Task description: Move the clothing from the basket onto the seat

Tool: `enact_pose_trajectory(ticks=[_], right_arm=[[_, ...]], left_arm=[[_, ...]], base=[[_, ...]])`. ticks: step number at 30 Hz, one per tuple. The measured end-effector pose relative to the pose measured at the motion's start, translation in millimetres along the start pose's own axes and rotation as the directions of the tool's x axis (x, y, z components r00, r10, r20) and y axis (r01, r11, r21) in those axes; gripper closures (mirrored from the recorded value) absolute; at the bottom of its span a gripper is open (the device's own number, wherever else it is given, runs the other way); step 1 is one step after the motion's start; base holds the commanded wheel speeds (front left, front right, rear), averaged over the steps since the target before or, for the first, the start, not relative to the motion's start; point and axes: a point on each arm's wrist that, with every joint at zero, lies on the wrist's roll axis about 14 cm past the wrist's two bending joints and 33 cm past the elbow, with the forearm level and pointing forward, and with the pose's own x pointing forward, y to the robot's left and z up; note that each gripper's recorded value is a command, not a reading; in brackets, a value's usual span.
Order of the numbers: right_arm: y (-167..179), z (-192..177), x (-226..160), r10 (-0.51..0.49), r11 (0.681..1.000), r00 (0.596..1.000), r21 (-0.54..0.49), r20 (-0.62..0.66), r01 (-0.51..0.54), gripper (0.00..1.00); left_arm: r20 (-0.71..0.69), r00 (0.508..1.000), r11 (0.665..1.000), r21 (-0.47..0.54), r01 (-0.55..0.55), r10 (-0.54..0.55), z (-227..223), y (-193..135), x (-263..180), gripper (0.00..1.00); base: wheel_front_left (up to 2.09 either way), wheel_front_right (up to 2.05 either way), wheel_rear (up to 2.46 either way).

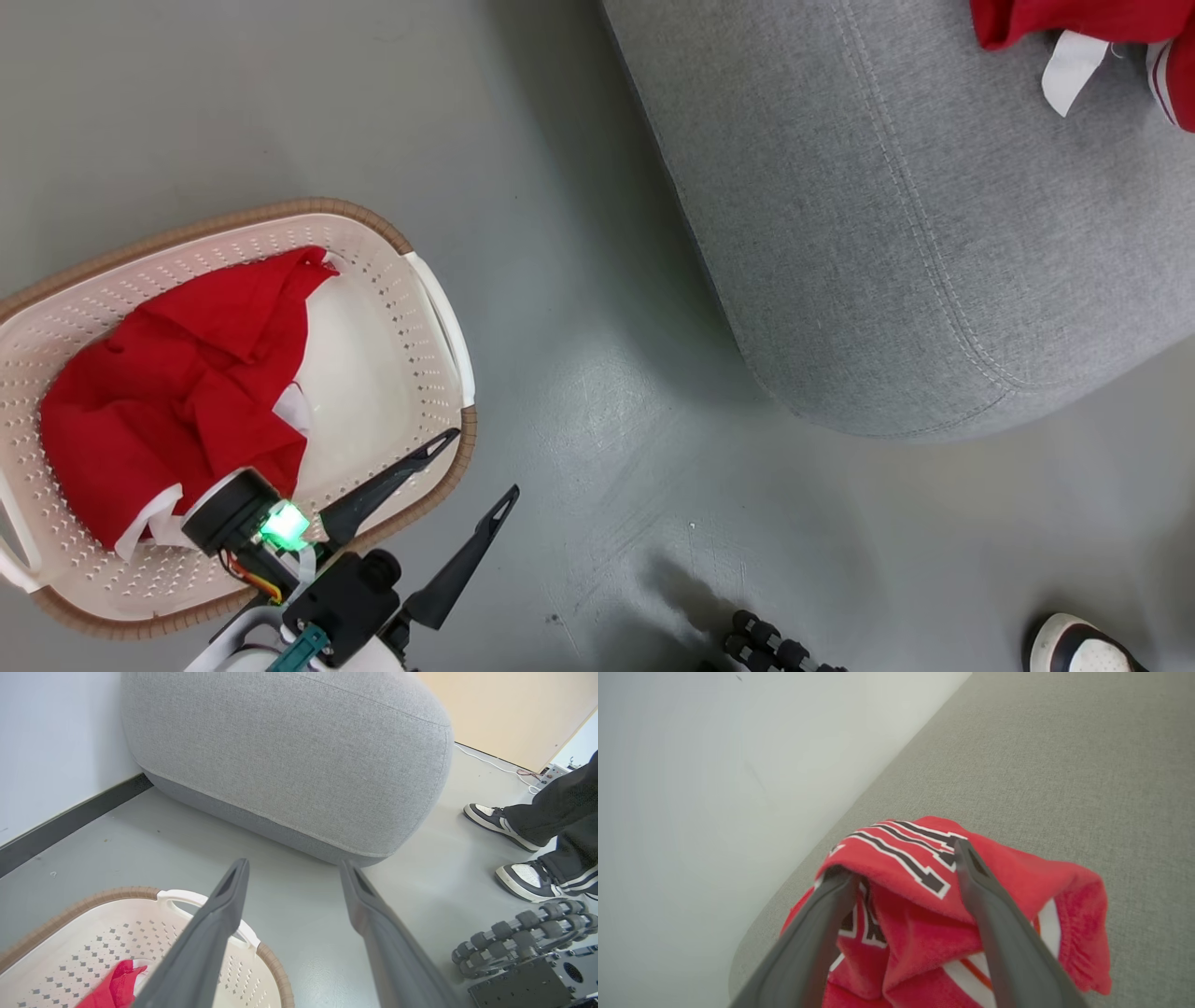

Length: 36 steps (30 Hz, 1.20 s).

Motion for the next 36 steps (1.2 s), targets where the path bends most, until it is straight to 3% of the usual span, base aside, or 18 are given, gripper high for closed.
enact_pose_trajectory(ticks=[5,10,15,22,32,36], right_arm=[[10.4,1.4,-1.5,0.06,0.984,0.998,-0.166,-0.03,-0.064,0.0],[7.0,29.8,1.0,0.109,0.907,0.994,-0.407,-0.017,-0.106,0.0],[-6.7,16.5,-9.3,0.098,0.857,0.992,-0.499,-0.085,-0.128,0.0],[-5.0,40.6,-14.7,0.109,0.874,0.993,-0.472,-0.042,-0.116,0.0],[35.3,99.5,-19.4,0.212,0.894,0.971,-0.424,0.109,-0.147,0.0],[49.2,130.4,-27.2,0.238,0.924,0.949,-0.348,0.206,-0.157,0.0]], left_arm=[[0.023,1.0,1.0,0.018,0.003,-0.004,9.7,0.1,5.6,0.0],[0.045,0.999,1.0,0.018,0.01,-0.011,19.0,-6.0,10.6,0.0],[0.051,0.998,0.999,0.03,0.025,-0.026,25.1,-12.6,13.3,0.0],[0.088,0.995,0.998,0.045,0.041,-0.045,44.8,-23.8,21.4,0.0],[0.135,0.989,0.996,0.082,0.048,-0.059,72.2,-33.7,27.2,0.0],[0.169,0.984,0.994,0.096,0.046,-0.061,88.8,-40.7,30.1,0.0]], base=[[0.0,0.0,0.0],[0.0,0.0,0.0],[0.0,0.0,0.0],[0.0,0.0,0.0],[0.0,0.0,0.0],[0.0,0.0,0.0]])
